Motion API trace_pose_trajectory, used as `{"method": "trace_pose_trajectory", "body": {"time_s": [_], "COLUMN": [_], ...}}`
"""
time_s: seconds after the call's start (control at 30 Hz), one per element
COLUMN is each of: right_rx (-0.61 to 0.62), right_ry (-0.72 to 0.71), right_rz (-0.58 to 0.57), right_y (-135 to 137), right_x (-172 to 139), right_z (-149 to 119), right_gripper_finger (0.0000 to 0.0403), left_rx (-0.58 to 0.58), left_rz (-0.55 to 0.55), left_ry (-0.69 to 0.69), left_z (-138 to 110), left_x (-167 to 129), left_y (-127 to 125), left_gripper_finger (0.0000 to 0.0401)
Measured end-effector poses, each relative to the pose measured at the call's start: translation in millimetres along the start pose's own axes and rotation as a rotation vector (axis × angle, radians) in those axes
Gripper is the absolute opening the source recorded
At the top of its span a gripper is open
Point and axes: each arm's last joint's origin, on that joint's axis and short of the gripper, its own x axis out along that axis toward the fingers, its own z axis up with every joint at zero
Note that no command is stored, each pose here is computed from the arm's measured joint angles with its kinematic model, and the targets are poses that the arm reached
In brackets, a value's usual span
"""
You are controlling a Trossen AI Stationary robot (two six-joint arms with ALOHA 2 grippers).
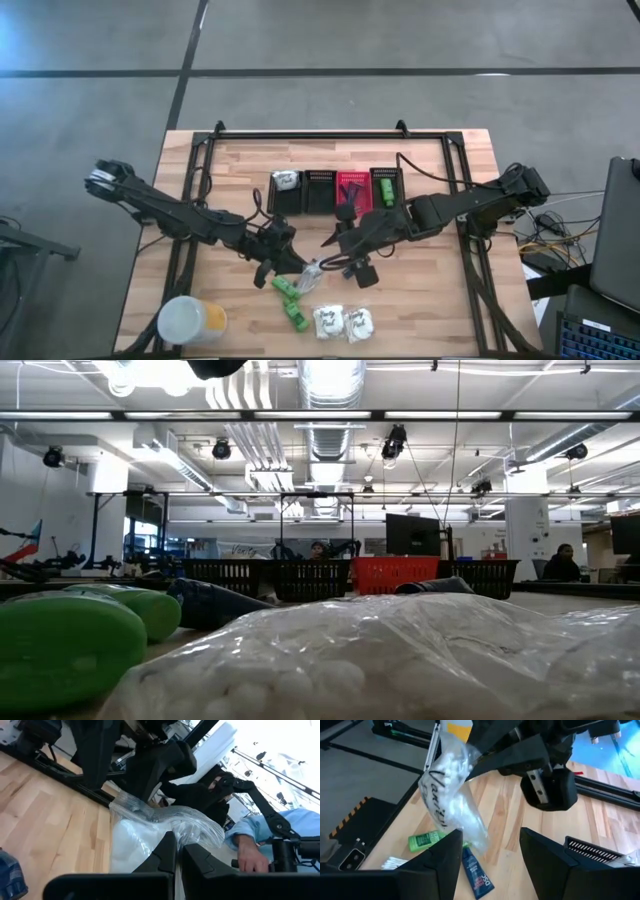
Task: Pick & Place Travel size toiletries
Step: Put the cotton pack into the left black bin
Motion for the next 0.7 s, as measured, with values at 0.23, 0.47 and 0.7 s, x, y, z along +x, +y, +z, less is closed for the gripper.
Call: {"method": "trace_pose_trajectory", "body": {"time_s": [0.23,0.47,0.7], "right_rx": [-0.001,-0.001,-0.001], "right_ry": [0.003,0.002,0.004], "right_rz": [0.006,0.008,0.009], "right_y": [0.3,0.4,0.4], "right_x": [1.2,1.6,1.7], "right_z": [-0.6,-0.7,-1.1], "right_gripper_finger": [0.0196,0.0171,0.0094], "left_rx": [0.018,0.033,0.037], "left_rz": [-0.02,-0.023,-0.016], "left_ry": [-0.028,-0.044,-0.052], "left_z": [2.8,5.4,7.4], "left_x": [2.1,2.0,1.9], "left_y": [-0.3,0.4,2.5], "left_gripper_finger": [0.0009,0.0009,0.0009]}}
